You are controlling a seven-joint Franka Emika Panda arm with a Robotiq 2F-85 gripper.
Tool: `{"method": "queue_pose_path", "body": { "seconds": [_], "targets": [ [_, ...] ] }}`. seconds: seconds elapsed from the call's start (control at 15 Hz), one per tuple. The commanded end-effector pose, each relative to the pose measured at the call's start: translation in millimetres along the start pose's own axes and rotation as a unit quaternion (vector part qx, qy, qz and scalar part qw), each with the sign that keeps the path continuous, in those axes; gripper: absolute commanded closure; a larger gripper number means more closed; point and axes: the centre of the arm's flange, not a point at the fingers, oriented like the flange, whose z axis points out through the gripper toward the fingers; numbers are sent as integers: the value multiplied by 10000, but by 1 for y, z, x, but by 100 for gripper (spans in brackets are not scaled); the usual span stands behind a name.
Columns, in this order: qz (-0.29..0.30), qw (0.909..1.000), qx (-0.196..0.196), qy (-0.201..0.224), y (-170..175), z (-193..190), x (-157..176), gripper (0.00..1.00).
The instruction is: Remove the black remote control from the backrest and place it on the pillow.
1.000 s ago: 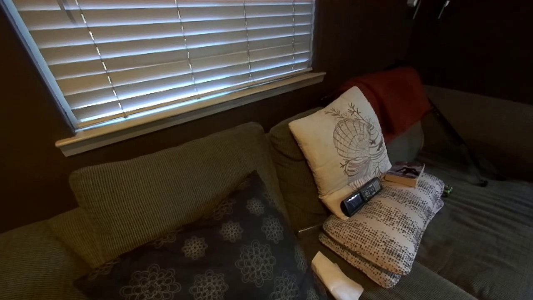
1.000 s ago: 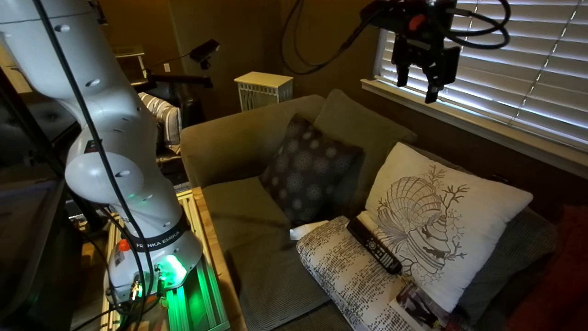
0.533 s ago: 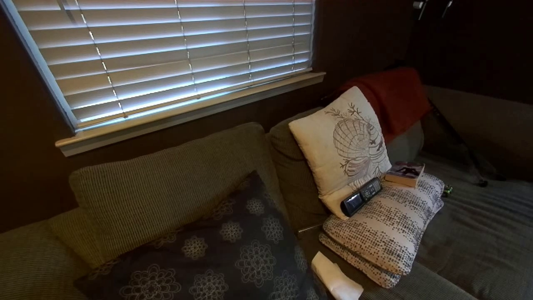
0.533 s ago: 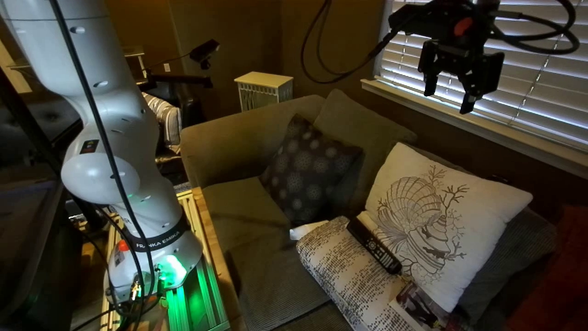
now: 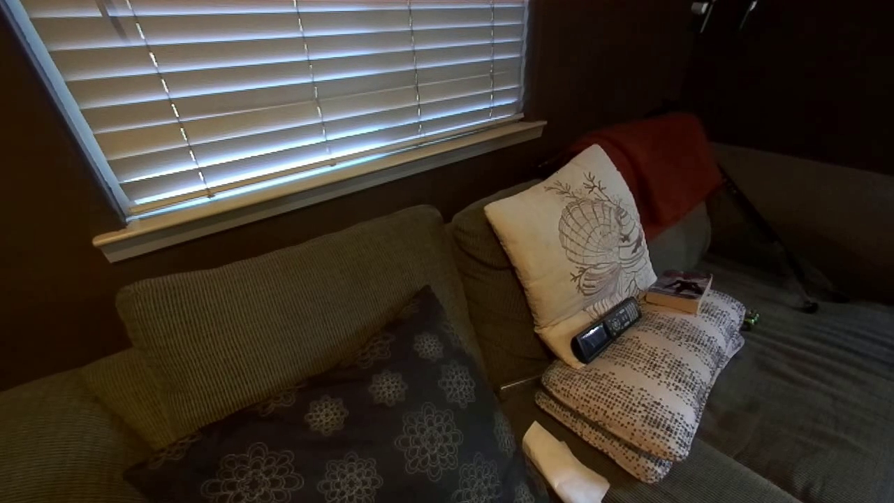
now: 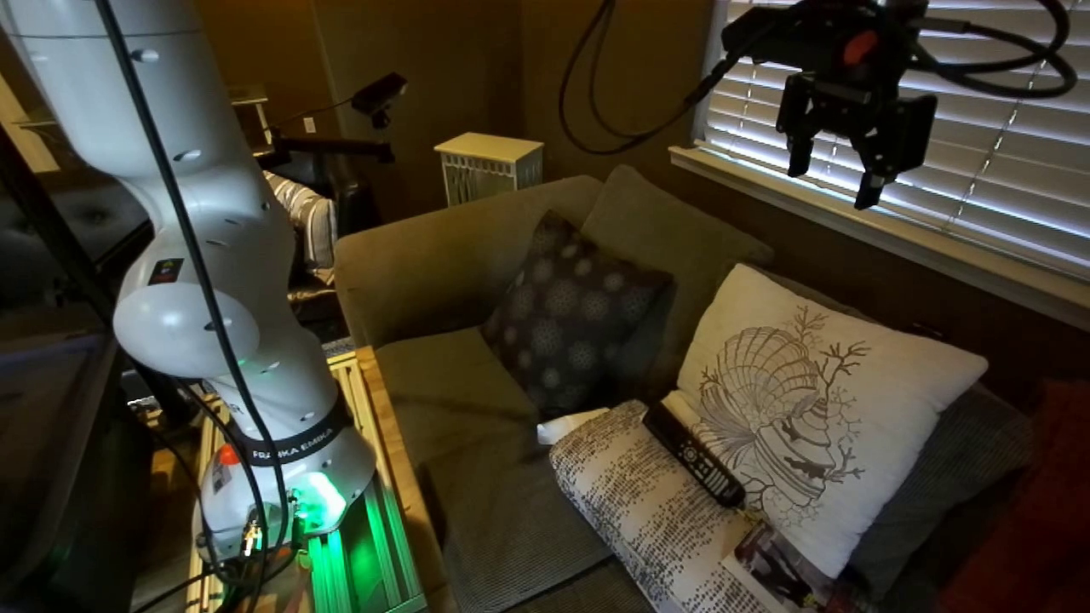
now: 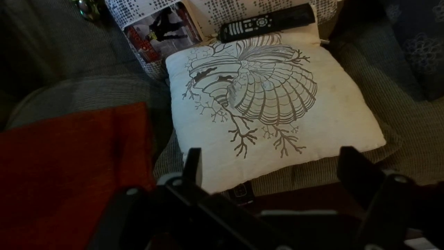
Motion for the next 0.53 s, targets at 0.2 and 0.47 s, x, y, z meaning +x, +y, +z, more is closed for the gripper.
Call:
{"method": "queue_pose_path", "body": {
  "seconds": [0.2,0.47],
  "targets": [
    [-399,9987,-248,199,26,-6,38,0],
    [-1018,9943,-324,-4,40,-1,72,0]
  ]
}}
